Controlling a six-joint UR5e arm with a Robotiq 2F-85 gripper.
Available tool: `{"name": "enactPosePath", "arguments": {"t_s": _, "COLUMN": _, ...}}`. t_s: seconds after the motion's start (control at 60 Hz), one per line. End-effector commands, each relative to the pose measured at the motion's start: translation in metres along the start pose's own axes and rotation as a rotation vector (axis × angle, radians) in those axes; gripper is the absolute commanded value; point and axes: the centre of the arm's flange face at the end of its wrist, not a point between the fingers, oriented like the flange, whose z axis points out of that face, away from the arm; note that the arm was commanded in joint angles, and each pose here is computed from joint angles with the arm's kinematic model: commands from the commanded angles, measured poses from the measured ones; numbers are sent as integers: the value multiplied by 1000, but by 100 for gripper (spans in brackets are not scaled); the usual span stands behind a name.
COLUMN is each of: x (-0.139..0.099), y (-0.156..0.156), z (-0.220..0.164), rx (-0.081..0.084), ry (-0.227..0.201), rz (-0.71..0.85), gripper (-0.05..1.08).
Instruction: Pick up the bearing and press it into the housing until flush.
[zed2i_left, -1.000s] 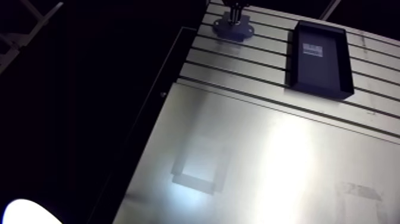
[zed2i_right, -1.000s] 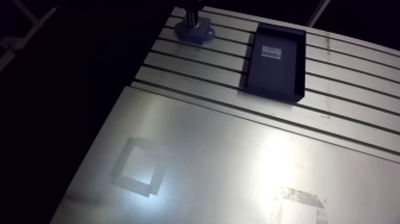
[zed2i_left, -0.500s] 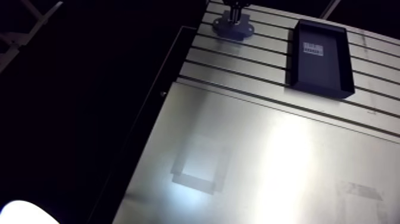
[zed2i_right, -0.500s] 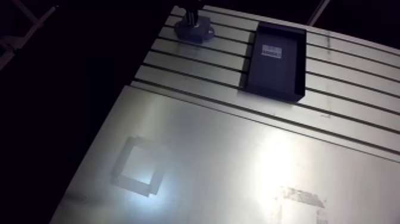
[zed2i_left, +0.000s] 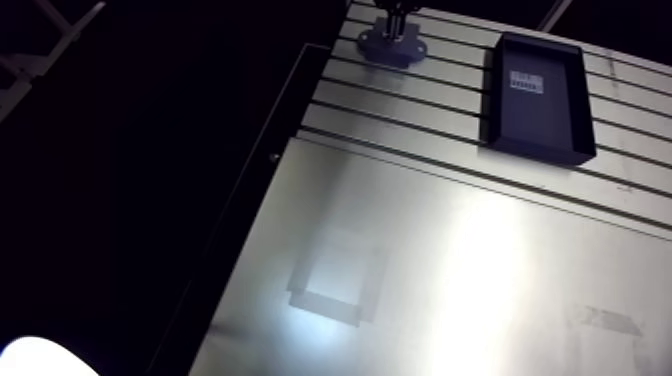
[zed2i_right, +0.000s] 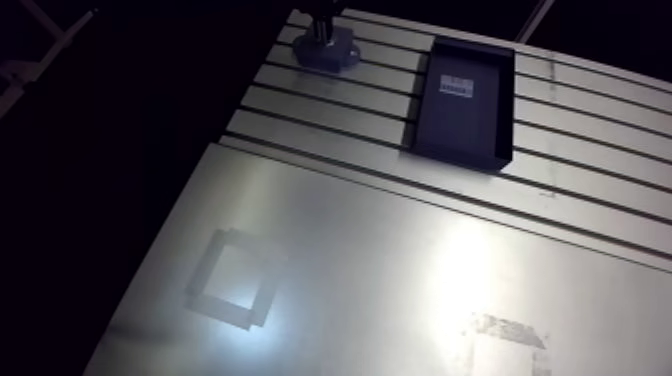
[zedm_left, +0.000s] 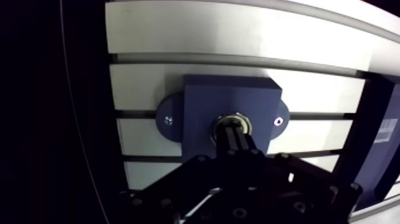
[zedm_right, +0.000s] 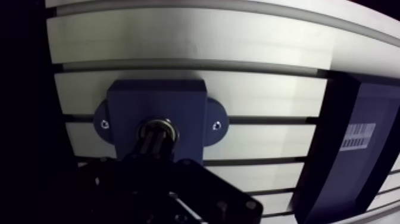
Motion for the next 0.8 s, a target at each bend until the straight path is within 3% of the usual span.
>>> {"name": "enactPosePath", "arguments": {"t_s": 0.017, "x": 0, "y": 0, "z": 1, "rx": -3, "ry": -2, "rz": 1, "gripper": 89}}
{"name": "enactPosePath", "arguments": {"t_s": 0.583, "x": 0, "y": 1, "z": 1, "rx": -6, "ry": 0, "rz": 0, "gripper": 89}}
{"name": "enactPosePath", "arguments": {"t_s": 0.8, "x": -1, "y": 0, "z": -9, "rx": 5, "ry": 13, "rz": 0, "gripper": 89}}
